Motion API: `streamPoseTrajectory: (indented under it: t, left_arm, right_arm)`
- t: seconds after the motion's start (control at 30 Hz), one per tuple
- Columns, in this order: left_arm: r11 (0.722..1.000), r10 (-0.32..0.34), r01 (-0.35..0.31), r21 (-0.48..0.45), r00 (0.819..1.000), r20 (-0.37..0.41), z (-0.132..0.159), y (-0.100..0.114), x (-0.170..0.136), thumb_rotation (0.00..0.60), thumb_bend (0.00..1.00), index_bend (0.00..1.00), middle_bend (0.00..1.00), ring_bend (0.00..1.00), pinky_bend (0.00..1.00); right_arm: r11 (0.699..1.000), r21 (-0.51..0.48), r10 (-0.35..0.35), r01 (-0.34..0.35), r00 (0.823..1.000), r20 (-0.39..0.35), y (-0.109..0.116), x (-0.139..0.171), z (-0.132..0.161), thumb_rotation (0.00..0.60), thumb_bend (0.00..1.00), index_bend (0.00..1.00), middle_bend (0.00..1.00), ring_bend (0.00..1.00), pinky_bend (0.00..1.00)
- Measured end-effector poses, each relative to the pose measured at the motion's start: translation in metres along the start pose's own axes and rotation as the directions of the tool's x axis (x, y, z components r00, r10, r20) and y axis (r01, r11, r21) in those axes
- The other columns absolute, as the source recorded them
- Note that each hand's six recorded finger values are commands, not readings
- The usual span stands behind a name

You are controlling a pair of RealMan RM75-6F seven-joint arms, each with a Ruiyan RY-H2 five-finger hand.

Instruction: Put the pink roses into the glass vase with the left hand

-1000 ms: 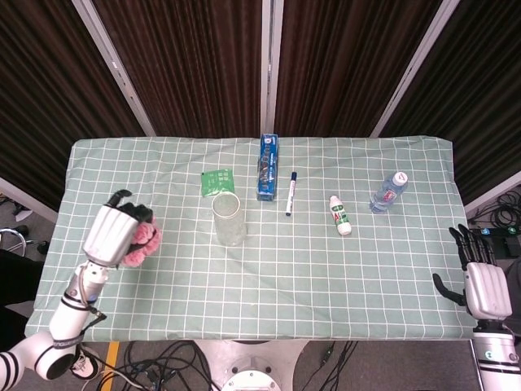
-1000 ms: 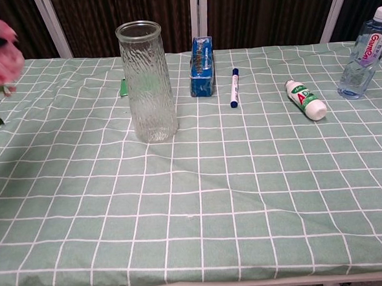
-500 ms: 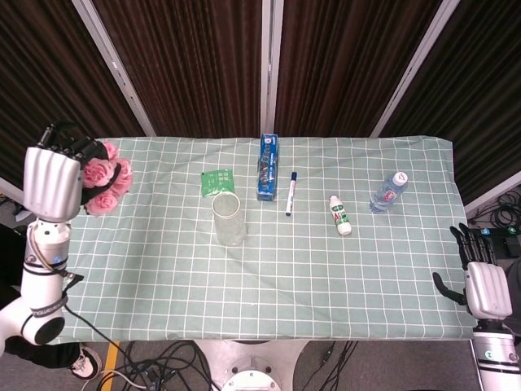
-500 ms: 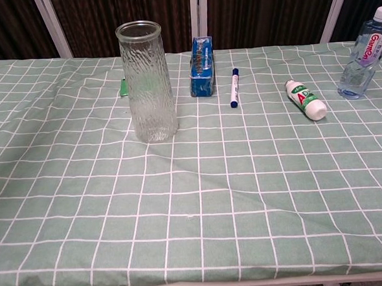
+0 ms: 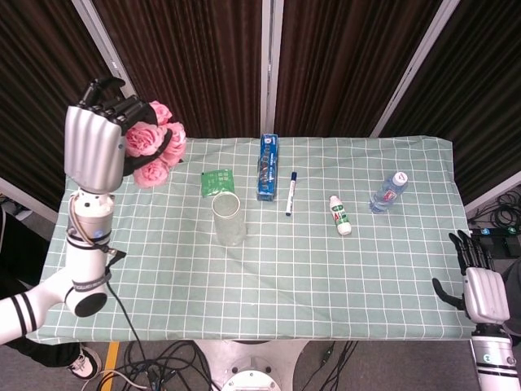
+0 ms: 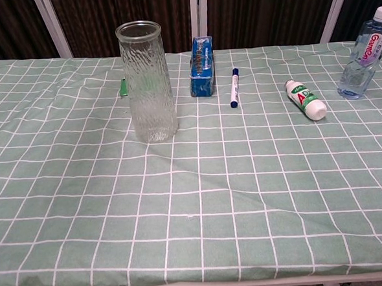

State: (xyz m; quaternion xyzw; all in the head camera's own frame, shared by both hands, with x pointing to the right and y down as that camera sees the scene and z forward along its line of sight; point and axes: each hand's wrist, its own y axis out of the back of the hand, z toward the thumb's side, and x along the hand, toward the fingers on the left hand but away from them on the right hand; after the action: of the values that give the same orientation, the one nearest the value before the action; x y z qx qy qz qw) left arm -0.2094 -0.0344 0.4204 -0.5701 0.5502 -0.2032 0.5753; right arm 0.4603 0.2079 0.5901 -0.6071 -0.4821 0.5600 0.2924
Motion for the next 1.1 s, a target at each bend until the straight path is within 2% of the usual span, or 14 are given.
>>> streamPoseTrajectory:
  t: [0.17, 0.3, 0.4, 0.53, 0.67, 0.73, 0.8, 0.9, 1.1]
  left_arm:
    - [0.994, 0.01, -0.012, -0.112, 1.0, -0.019, 0.017, 0.002, 0.007, 0.6, 0.26, 0.65, 0.7, 0.75, 0.36]
    - [0.975, -0.005, -0.004, -0.224, 0.999, -0.04, 0.028, 0.004, 0.008, 0.6, 0.26, 0.65, 0.7, 0.75, 0.36]
    - [0.944, -0.029, 0.012, -0.33, 0.998, -0.048, 0.036, 0.005, 0.007, 0.6, 0.26, 0.65, 0.7, 0.75, 0.36]
    - [0.885, -0.067, 0.042, -0.464, 0.997, -0.039, 0.05, 0.007, 0.005, 0.6, 0.26, 0.65, 0.7, 0.75, 0.36]
    - [0.836, -0.121, 0.083, -0.542, 0.992, -0.036, 0.058, 0.002, 0.002, 0.6, 0.26, 0.65, 0.7, 0.75, 0.36]
    - [0.797, -0.163, 0.109, -0.595, 0.986, -0.038, 0.06, -0.002, 0.0, 0.6, 0.26, 0.65, 0.7, 0.75, 0.36]
    - [0.769, -0.19, 0.126, -0.627, 0.981, -0.036, 0.062, -0.007, 0.0, 0.6, 0.26, 0.65, 0.7, 0.75, 0.36]
    - [0.755, -0.201, 0.133, -0.642, 0.979, -0.032, 0.064, -0.011, 0.0, 0.6, 0.26, 0.65, 0.7, 0.75, 0.36]
    - [0.707, -0.26, 0.14, -0.693, 0.963, -0.071, 0.058, -0.033, -0.002, 0.6, 0.26, 0.65, 0.7, 0.75, 0.36]
  right_arm:
    - [1.0, -0.016, 0.008, -0.007, 1.0, 0.014, -0.005, 0.001, -0.006, 0.6, 0.22, 0.0, 0.0, 0.0, 0.0]
    - [1.0, -0.02, 0.004, -0.004, 1.0, 0.017, -0.005, 0.002, -0.01, 0.6, 0.22, 0.0, 0.0, 0.0, 0.0]
    - [1.0, -0.022, 0.001, -0.001, 1.0, 0.021, -0.004, 0.002, -0.012, 0.6, 0.22, 0.0, 0.0, 0.0, 0.0]
    - [1.0, -0.026, 0.005, -0.005, 1.0, 0.02, -0.005, 0.002, -0.011, 0.6, 0.22, 0.0, 0.0, 0.0, 0.0]
    - [1.0, -0.026, 0.011, -0.01, 1.0, 0.019, -0.007, 0.002, -0.011, 0.6, 0.22, 0.0, 0.0, 0.0, 0.0]
    - [1.0, -0.024, 0.014, -0.013, 1.0, 0.02, -0.008, 0.001, -0.011, 0.6, 0.22, 0.0, 0.0, 0.0, 0.0]
    - [1.0, -0.024, 0.02, -0.02, 1.0, 0.021, -0.008, 0.002, -0.012, 0.6, 0.22, 0.0, 0.0, 0.0, 0.0]
    - [0.999, -0.025, 0.021, -0.02, 1.0, 0.024, -0.008, 0.002, -0.014, 0.6, 0.22, 0.0, 0.0, 0.0, 0.0]
    - [0.999, -0.028, 0.028, -0.027, 0.999, 0.04, -0.01, 0.002, -0.02, 0.6, 0.22, 0.0, 0.0, 0.0, 0.0]
